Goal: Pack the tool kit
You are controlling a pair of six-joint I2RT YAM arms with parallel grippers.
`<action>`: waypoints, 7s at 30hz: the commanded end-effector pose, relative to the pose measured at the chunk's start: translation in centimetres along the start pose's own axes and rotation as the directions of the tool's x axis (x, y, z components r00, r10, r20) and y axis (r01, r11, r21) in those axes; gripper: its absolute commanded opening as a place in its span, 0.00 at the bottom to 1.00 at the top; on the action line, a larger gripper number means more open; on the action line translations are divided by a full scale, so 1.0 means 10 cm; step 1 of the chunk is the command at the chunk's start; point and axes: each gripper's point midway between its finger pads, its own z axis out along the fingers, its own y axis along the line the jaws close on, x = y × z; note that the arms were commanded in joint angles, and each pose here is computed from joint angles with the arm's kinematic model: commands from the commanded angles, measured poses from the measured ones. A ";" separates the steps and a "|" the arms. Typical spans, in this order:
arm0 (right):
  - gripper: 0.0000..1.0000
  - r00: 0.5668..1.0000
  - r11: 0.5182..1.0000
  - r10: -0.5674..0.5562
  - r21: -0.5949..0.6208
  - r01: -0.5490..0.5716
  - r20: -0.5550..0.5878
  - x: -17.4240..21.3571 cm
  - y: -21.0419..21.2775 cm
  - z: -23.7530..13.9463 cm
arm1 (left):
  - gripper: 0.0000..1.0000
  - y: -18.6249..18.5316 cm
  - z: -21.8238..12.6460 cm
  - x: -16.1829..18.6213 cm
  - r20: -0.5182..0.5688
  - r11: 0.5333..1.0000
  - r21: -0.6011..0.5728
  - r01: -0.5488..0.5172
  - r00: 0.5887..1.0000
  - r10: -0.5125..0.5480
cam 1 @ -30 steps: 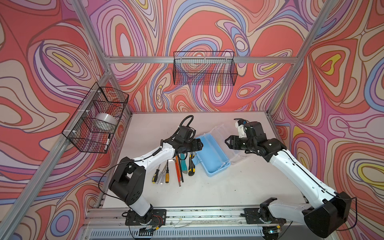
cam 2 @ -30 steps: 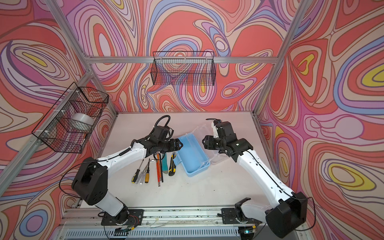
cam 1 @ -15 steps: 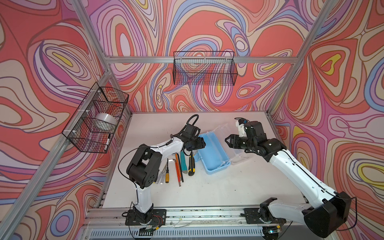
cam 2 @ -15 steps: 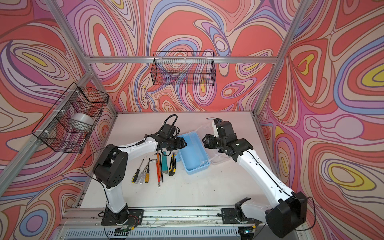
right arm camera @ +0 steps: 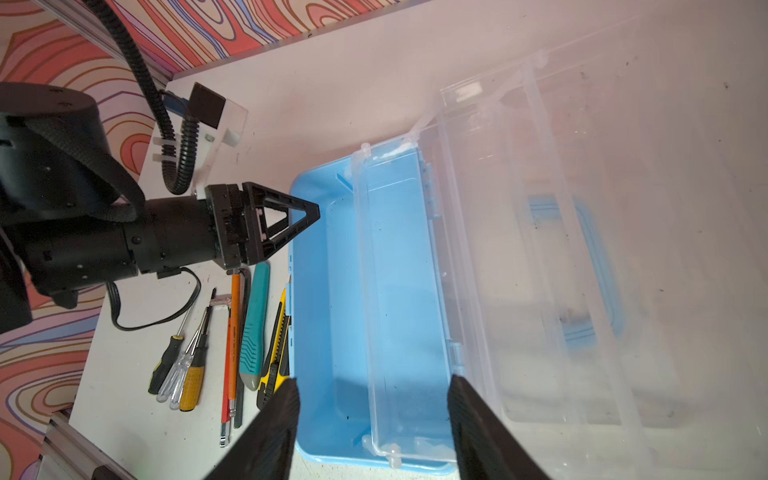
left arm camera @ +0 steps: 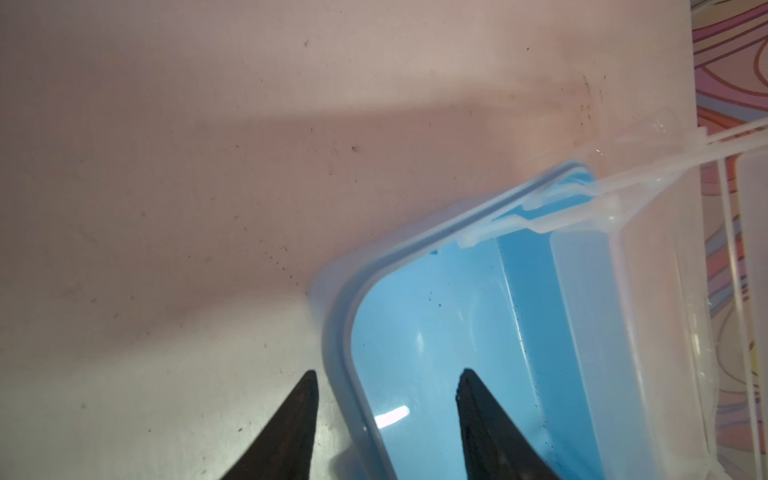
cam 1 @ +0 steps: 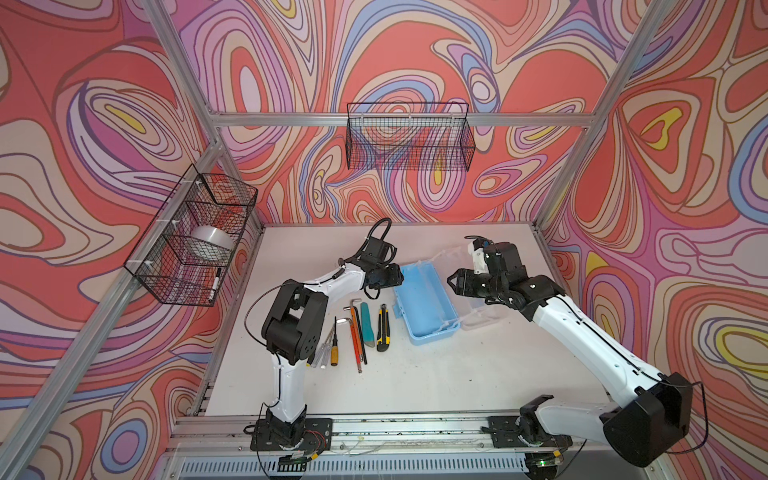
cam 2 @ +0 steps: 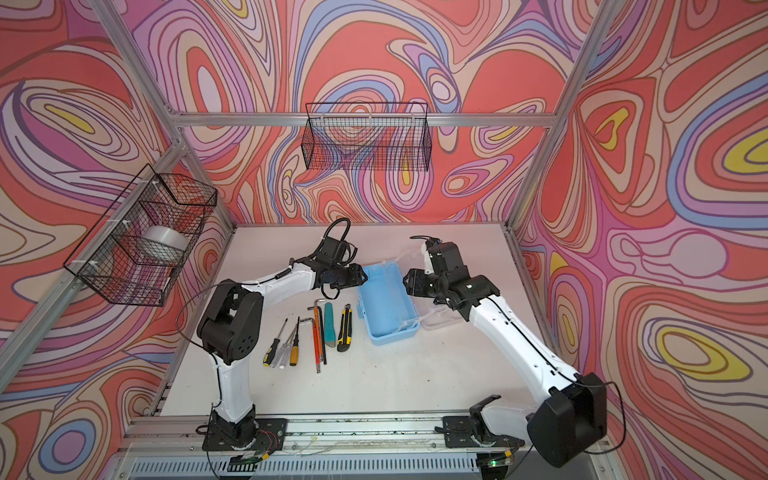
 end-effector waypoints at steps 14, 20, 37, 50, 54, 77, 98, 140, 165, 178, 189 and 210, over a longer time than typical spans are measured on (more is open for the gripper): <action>0.60 0.998 0.997 -0.048 -0.055 0.046 -0.032 0.21 0.52 0.31 | 0.75 0.09 -0.02 -0.35 0.029 0.998 -0.052 -0.047 0.998 0.048; 0.66 0.991 0.992 -0.122 0.013 0.123 -0.051 0.38 0.81 0.37 | 0.85 0.27 -0.58 -0.28 0.097 0.991 -0.132 -0.028 0.994 0.041; 0.65 0.995 0.991 -0.096 0.098 0.095 0.001 0.33 0.65 0.27 | 0.76 0.34 -1.13 1.08 -0.031 0.926 -0.358 -0.121 0.993 0.118; 0.66 0.998 0.992 -0.057 0.113 0.056 0.009 0.35 0.44 0.24 | 0.75 0.31 -0.84 1.36 -0.077 0.916 -0.385 -0.113 0.993 0.090; 0.66 0.999 0.993 -0.037 0.109 0.035 0.019 0.34 0.37 0.22 | 0.73 0.35 -0.73 1.42 -0.090 0.911 -0.398 -0.106 0.993 0.076; 0.65 1.000 0.995 -0.003 0.100 0.002 0.010 0.42 0.19 0.27 | 0.50 0.35 -0.28 1.57 -0.154 0.914 -0.389 -0.114 0.986 0.058; 0.65 1.000 0.993 0.010 0.114 -0.012 0.017 0.42 0.11 0.28 | 0.36 0.44 -0.35 1.60 -0.161 0.897 -0.422 -0.127 0.985 0.064; 0.66 0.970 0.975 0.042 0.204 -0.092 0.239 0.01 -0.18 -0.53 | 0.27 -1.64 -1.11 0.33 0.228 0.996 0.090 0.005 0.973 -0.026; 0.66 0.974 0.965 -0.016 0.258 -0.045 0.227 0.12 -0.35 -0.61 | 0.35 -1.88 -0.04 0.39 0.192 0.975 0.099 0.198 0.958 -0.214; 0.69 0.978 0.967 -0.007 0.249 -0.046 0.208 0.11 -0.31 -0.52 | 0.55 -1.78 0.13 0.45 0.157 0.969 0.109 0.223 0.958 -0.238; 0.66 0.986 0.989 -0.028 0.150 0.003 0.165 -0.06 0.01 -0.43 | 0.61 -1.61 -0.38 0.12 0.244 0.979 0.165 0.123 0.956 -0.161; 0.70 0.975 0.981 -0.192 -0.013 0.192 -0.110 0.81 1.49 0.82 | 0.74 0.49 -1.82 1.02 0.217 0.978 -0.086 0.190 0.962 -0.167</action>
